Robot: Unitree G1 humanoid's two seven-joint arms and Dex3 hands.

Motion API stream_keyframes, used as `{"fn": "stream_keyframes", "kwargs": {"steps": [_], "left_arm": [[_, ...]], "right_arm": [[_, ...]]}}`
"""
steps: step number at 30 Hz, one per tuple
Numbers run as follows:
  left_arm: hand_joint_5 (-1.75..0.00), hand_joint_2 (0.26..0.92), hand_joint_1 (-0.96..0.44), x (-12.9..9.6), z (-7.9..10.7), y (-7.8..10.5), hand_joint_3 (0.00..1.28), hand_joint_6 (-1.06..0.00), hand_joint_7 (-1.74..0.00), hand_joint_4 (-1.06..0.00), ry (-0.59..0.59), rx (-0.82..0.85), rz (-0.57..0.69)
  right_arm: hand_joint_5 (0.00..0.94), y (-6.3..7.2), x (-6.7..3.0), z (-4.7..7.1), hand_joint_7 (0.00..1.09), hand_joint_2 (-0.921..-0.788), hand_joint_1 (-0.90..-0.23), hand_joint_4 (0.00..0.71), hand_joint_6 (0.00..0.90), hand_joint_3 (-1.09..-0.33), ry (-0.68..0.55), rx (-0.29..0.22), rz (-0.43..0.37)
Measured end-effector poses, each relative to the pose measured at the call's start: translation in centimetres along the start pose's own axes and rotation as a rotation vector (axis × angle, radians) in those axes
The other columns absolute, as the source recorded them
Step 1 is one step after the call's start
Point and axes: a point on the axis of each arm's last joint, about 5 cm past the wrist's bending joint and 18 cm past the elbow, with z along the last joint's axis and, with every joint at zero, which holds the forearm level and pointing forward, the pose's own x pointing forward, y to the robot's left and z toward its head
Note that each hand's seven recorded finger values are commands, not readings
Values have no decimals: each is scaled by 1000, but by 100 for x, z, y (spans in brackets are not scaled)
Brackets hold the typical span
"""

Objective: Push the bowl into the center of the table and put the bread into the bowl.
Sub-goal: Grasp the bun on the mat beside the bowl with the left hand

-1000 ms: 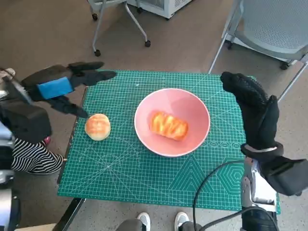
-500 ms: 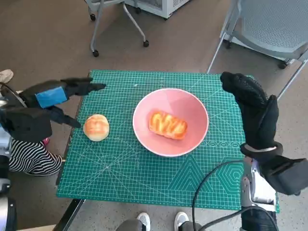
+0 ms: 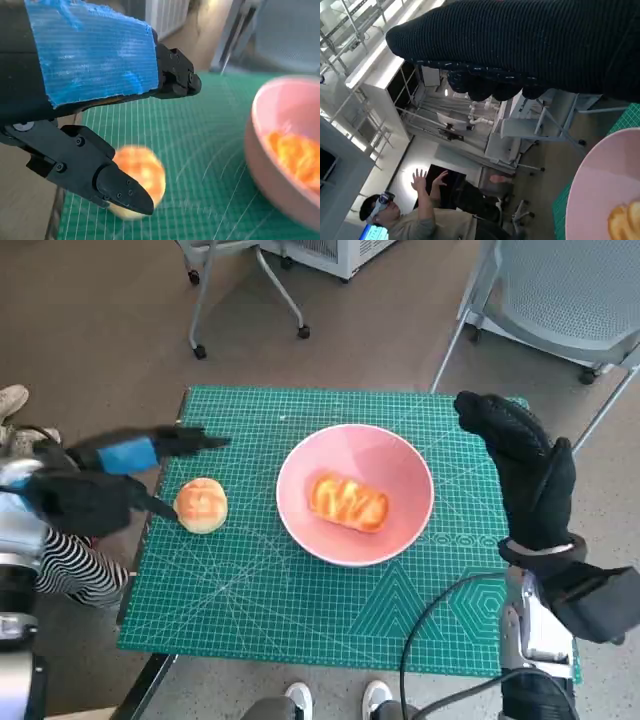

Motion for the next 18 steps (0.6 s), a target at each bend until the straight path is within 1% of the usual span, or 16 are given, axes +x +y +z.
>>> {"fn": "stream_keyframes", "kwargs": {"steps": [5,10,13,18], "left_arm": [[0,718,-61,88,-20,-105,1,-289,-3,-131,42,10,-37],[-5,723,18,160,-32,-171,4,-295,-4,-142,82,22,-51],[-10,725,57,204,-44,-205,7,-313,-10,-168,107,23,-58],[-19,753,116,285,-60,-270,16,-377,-21,-259,145,18,-86]], "right_arm": [[0,-10,-1,3,588,-921,-694,206,80,-729,0,-2,5],[0,-33,-5,10,593,-921,-692,206,77,-729,-1,-6,7],[0,-49,-7,15,595,-921,-691,206,76,-729,-2,-8,8],[4,-69,-10,21,599,-921,-688,213,76,-728,2,-13,7]]}}
